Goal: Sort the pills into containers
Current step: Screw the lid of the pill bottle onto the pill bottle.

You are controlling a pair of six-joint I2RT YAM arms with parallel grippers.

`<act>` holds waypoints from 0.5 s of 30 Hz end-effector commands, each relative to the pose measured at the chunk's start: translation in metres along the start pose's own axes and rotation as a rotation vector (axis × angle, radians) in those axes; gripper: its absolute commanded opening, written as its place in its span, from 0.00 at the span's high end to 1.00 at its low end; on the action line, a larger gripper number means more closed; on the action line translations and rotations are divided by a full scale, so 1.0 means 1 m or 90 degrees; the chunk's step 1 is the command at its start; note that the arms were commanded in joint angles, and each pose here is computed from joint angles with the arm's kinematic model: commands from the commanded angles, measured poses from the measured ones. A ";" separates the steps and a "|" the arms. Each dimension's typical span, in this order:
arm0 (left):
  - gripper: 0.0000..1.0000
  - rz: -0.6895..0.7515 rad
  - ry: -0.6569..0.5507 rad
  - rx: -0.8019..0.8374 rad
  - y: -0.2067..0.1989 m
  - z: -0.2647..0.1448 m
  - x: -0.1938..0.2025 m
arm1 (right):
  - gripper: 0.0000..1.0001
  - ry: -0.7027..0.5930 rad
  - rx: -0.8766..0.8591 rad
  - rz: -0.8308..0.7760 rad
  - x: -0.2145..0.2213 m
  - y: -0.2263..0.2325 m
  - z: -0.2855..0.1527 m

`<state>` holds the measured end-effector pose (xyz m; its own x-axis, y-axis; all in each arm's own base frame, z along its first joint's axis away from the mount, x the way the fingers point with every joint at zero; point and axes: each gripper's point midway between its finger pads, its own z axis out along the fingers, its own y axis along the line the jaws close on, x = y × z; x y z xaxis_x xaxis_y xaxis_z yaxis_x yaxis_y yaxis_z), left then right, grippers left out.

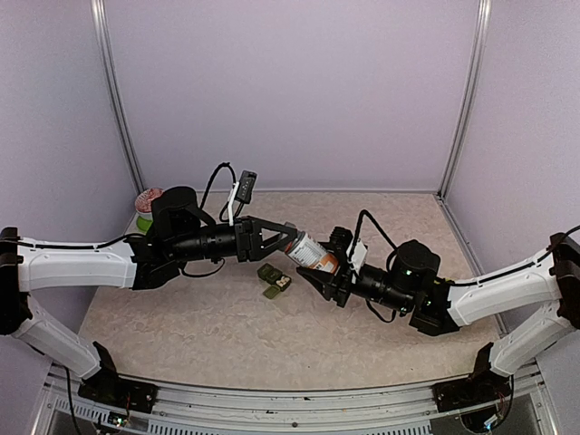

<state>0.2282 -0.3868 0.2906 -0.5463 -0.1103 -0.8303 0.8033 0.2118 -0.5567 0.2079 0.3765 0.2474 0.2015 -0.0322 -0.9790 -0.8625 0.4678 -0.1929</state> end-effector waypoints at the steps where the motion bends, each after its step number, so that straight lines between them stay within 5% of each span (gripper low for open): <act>1: 0.54 0.012 0.019 0.058 -0.019 0.001 0.002 | 0.78 -0.026 -0.009 -0.033 -0.016 0.002 -0.003; 15: 0.57 -0.073 0.116 0.032 0.003 0.015 0.024 | 0.78 0.051 0.051 -0.164 -0.003 -0.011 -0.003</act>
<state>0.2283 -0.3936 0.2810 -0.6045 -0.0133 -0.7965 0.7837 0.1697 -0.5976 0.2079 0.3697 0.2414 0.3090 -0.1652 -0.9366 -0.8163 0.4593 -0.3503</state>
